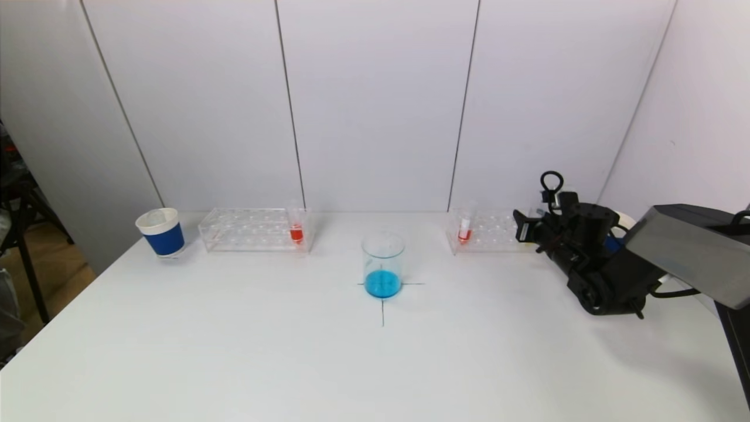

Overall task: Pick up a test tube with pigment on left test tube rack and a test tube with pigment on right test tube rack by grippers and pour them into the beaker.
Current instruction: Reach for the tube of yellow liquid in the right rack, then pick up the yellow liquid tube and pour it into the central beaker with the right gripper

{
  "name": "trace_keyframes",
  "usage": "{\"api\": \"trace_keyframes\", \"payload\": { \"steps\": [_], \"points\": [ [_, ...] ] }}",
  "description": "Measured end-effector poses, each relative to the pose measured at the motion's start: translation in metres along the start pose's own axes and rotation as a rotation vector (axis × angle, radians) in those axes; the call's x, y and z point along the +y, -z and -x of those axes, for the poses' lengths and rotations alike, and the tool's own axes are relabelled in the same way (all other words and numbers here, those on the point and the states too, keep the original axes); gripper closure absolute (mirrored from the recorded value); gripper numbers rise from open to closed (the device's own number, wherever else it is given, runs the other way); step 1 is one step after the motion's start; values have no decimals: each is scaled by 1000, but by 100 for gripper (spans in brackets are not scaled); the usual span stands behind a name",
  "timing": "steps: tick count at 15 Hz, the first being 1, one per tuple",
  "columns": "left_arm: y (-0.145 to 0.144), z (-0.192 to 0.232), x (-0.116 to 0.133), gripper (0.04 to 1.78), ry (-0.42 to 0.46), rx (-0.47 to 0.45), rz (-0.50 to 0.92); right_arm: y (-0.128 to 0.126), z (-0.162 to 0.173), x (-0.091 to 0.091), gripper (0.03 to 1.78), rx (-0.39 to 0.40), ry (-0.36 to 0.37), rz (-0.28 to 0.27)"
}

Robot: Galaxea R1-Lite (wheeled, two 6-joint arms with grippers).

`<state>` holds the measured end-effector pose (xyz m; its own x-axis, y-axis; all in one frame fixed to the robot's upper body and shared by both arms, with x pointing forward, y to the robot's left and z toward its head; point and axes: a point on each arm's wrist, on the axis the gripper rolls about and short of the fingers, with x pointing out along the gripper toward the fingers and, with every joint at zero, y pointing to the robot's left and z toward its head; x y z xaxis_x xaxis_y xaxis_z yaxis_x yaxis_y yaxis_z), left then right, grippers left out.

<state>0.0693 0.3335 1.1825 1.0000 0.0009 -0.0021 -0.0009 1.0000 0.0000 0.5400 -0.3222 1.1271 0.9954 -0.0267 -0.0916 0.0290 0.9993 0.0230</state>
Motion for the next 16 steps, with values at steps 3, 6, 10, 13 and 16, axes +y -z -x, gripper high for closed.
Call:
{"api": "trace_keyframes", "payload": {
  "steps": [3,6,10,13,16],
  "points": [
    [0,0,0,6,0,0,0,1,1,1,128,0,-2,1],
    [0,0,0,6,0,0,0,0,1,2,125,0,-3,1],
    [0,0,0,6,0,0,0,0,1,2,125,2,-3,2],
    [0,0,0,6,0,0,0,0,1,2,125,2,-3,2],
    [0,0,0,6,0,0,0,-2,2,2,125,3,-2,4]
  ]
}}
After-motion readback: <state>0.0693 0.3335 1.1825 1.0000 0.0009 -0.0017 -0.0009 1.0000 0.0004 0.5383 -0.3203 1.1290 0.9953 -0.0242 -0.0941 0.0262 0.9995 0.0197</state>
